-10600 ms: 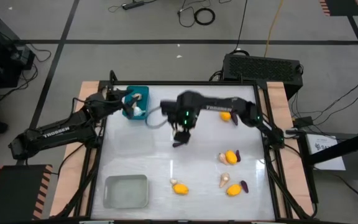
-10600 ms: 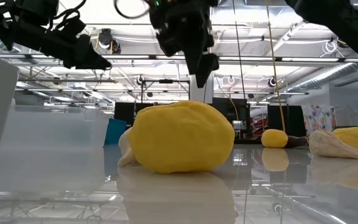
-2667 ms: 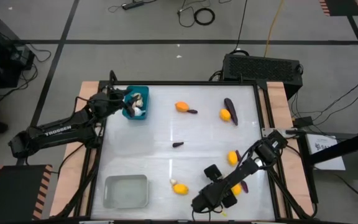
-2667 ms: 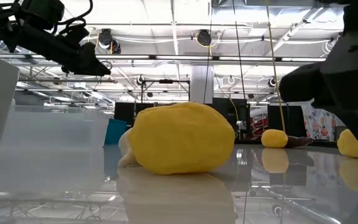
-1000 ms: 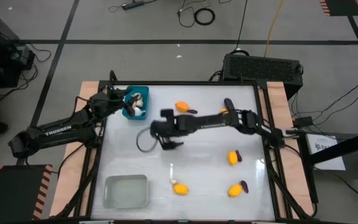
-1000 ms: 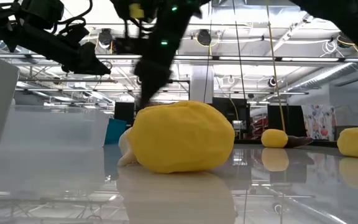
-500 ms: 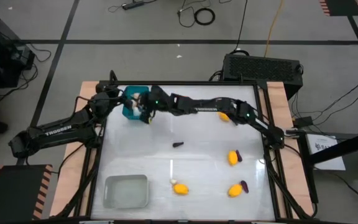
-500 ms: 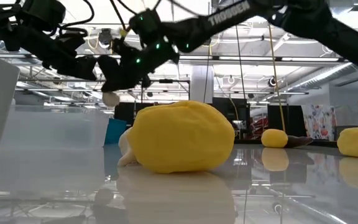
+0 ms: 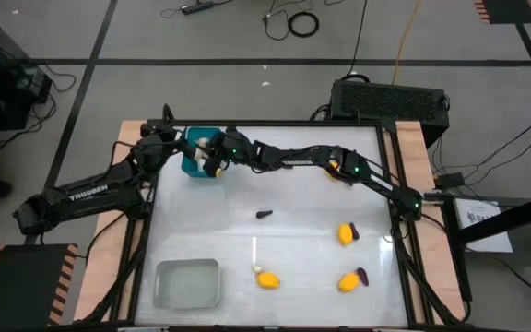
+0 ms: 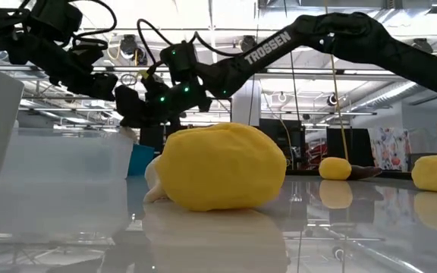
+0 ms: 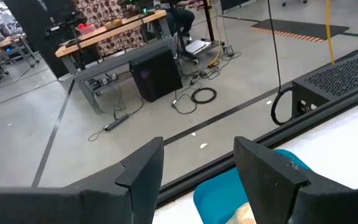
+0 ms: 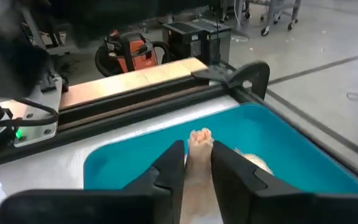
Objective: Sort produce into baskets
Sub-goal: Put the garlic into the blue bin
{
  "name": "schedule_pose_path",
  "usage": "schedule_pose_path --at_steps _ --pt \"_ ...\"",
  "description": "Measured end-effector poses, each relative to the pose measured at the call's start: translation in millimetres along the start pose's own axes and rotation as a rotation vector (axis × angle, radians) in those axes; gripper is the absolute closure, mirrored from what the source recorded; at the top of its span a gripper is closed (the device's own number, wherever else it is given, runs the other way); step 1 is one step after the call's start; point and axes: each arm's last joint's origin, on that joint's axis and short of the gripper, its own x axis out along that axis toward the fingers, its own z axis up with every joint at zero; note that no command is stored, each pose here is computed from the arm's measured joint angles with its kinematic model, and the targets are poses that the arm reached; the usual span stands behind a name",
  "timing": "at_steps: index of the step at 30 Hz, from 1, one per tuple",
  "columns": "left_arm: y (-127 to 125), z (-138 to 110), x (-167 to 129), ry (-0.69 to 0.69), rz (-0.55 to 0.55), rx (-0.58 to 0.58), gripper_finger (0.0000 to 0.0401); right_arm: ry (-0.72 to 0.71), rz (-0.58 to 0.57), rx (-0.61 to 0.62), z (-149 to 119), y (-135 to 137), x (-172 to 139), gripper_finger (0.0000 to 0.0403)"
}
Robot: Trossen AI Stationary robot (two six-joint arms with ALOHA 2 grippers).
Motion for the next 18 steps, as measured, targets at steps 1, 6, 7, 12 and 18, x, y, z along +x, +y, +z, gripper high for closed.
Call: schedule_pose_path --at_steps 1,6,7,12,18 --pt "0.2 -0.6 1.0 0.006 0.004 0.002 0.0198 -0.008 0.001 -0.012 1.3 0.2 -0.3 0.0323" --pt "0.7 -3.1 5.8 0.029 0.018 0.010 0.0198 -0.051 0.006 -0.030 9.4 1.1 -2.2 0.0287" --pt "0.7 -3.6 6.7 0.033 0.021 0.011 0.0198 -0.055 0.006 -0.030 11.3 1.2 -2.9 0.0281" --pt "-0.4 -6.3 11.0 0.054 0.005 0.020 0.0198 -0.003 0.003 -0.053 25.8 2.1 -12.4 0.0259" --pt "-4.2 -6.4 13.8 0.043 -0.107 0.037 0.0198 0.184 0.110 -0.078 68.5 8.5 -51.4 0.0255"
